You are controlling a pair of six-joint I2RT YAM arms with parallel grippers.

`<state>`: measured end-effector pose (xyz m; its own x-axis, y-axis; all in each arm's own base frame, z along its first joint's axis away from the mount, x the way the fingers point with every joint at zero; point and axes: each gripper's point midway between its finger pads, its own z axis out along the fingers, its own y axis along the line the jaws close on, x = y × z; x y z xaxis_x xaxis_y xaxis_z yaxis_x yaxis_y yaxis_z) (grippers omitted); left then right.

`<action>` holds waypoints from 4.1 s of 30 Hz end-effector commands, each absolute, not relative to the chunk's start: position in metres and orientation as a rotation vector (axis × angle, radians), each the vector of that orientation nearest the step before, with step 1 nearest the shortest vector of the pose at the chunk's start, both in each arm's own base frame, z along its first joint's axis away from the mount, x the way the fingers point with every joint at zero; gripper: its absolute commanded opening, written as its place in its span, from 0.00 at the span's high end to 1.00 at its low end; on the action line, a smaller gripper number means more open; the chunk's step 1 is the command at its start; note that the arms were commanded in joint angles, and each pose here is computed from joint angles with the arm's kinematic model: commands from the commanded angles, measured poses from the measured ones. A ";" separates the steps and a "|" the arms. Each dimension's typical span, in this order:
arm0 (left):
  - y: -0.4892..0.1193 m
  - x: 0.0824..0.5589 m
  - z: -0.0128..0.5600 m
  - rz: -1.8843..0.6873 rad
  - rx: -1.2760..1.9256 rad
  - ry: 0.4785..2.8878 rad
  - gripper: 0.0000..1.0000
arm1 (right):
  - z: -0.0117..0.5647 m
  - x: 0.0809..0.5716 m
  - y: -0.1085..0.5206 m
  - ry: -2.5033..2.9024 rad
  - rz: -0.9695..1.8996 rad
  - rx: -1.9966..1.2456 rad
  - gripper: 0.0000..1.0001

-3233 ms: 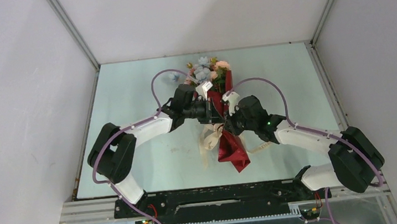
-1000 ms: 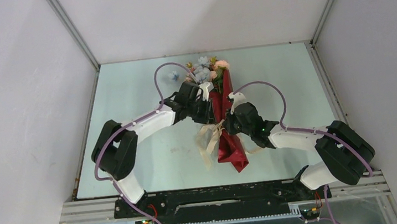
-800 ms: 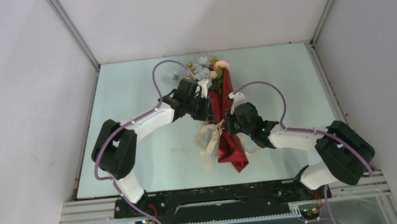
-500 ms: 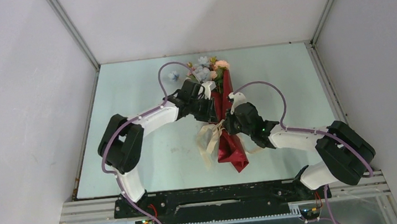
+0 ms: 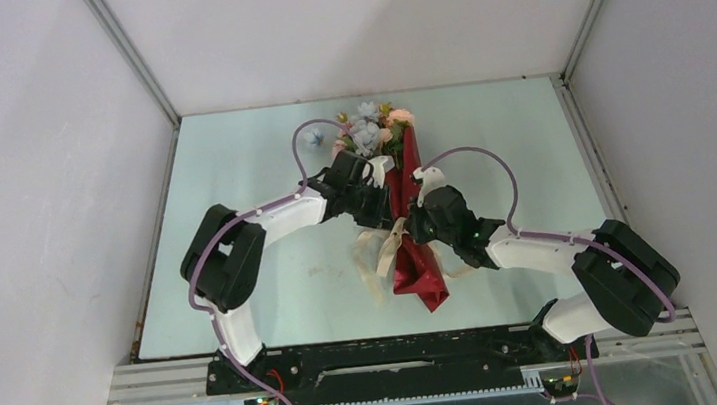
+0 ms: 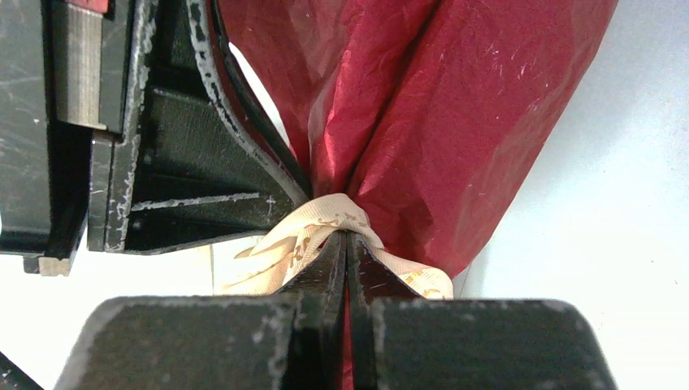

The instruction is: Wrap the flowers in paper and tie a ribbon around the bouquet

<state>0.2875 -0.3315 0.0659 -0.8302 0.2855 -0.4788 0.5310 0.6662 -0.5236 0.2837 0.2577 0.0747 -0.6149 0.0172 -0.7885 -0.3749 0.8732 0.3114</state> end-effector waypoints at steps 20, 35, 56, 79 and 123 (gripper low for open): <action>-0.352 0.292 0.107 -1.396 0.559 2.327 0.83 | 0.079 0.276 0.246 2.170 0.498 -0.324 1.00; -0.352 0.278 0.117 -1.275 0.631 2.342 0.73 | 0.082 0.273 0.232 2.179 0.424 -0.327 1.00; -0.357 0.274 0.119 -1.023 0.768 2.395 0.64 | 0.094 0.256 0.223 2.127 0.457 -0.367 1.00; -0.351 0.269 0.105 -0.848 0.785 2.442 1.00 | 0.099 0.255 0.232 2.098 0.502 -0.415 1.00; -0.349 0.278 0.106 -0.839 0.654 2.453 1.00 | 0.099 0.251 0.239 2.088 0.535 -0.484 1.00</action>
